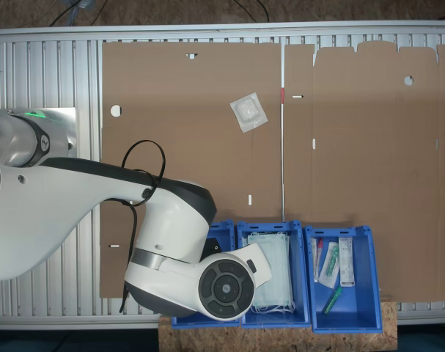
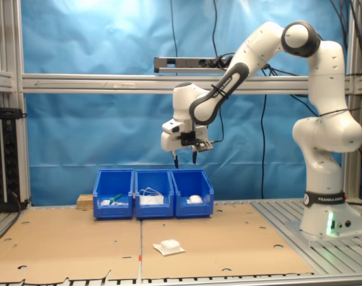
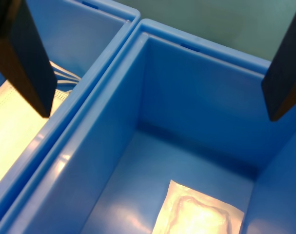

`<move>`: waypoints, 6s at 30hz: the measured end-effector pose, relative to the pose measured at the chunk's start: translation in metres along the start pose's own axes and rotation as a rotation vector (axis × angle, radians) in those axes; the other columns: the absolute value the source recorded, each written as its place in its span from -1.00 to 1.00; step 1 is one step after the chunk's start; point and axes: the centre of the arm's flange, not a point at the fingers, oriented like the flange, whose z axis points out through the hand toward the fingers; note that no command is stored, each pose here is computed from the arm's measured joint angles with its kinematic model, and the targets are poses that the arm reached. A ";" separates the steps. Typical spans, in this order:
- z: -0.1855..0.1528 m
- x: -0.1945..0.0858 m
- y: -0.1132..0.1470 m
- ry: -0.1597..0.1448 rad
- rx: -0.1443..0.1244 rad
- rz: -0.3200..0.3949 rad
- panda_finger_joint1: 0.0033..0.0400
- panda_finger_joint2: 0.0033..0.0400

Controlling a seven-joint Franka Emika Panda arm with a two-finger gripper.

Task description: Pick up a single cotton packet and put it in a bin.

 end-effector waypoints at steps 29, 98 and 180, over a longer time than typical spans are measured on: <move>-0.016 0.022 0.002 0.027 -0.014 -0.013 1.00 1.00; 0.052 0.373 -0.040 0.157 -0.020 0.198 1.00 1.00; 0.086 0.404 -0.047 0.137 0.022 0.292 0.31 0.31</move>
